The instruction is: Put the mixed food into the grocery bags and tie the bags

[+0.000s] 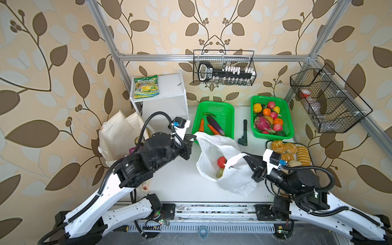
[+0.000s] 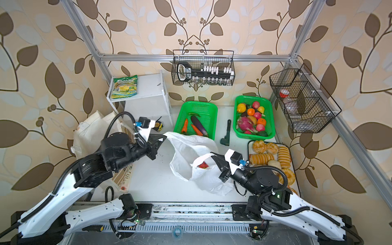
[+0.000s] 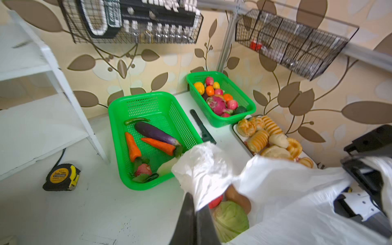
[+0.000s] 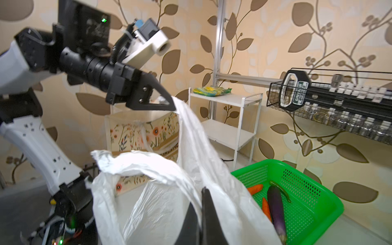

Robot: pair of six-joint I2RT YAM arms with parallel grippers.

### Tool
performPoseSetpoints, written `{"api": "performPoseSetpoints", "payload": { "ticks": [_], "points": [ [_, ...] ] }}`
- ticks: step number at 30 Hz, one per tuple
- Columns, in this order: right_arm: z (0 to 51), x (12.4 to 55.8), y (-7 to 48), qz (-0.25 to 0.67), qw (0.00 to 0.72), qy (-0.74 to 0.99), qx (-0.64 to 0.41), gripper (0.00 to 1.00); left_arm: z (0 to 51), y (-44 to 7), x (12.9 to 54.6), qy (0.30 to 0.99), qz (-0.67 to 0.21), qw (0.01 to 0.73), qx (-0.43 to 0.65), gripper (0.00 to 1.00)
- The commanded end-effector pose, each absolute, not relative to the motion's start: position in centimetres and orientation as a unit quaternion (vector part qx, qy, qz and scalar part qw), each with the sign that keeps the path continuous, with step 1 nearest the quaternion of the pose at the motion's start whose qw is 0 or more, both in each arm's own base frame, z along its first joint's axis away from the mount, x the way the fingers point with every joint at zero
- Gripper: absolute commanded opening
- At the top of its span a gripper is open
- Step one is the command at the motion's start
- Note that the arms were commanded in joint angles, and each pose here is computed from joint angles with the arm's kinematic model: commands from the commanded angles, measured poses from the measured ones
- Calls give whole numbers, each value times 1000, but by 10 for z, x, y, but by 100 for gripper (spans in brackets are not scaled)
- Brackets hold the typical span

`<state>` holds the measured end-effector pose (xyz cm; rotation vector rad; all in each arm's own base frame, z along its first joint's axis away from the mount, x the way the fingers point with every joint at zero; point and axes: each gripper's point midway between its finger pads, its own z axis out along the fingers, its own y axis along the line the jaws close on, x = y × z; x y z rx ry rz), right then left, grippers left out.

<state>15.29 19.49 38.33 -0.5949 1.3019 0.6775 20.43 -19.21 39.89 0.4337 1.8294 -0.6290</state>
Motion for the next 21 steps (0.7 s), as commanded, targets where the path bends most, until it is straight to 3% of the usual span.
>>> {"api": "performPoseSetpoints", "payload": {
  "ticks": [1,7,12,16,20,21],
  "points": [
    [420,155,176,351,717,568,-198,0,417,-170,206,776,-253,562,134,0],
    [426,185,155,370,713,585,-110,0,428,-139,200,792,-224,561,86,0],
    [354,236,167,359,610,701,-84,0,424,-117,198,806,-197,556,47,0],
    [316,254,184,414,524,743,-58,1,394,-128,203,836,-179,516,57,0],
    [313,259,188,434,521,733,-46,1,370,-155,208,851,-197,480,81,0],
    [315,259,187,433,528,729,-45,1,370,-158,210,851,-202,478,79,5]
  ]
}}
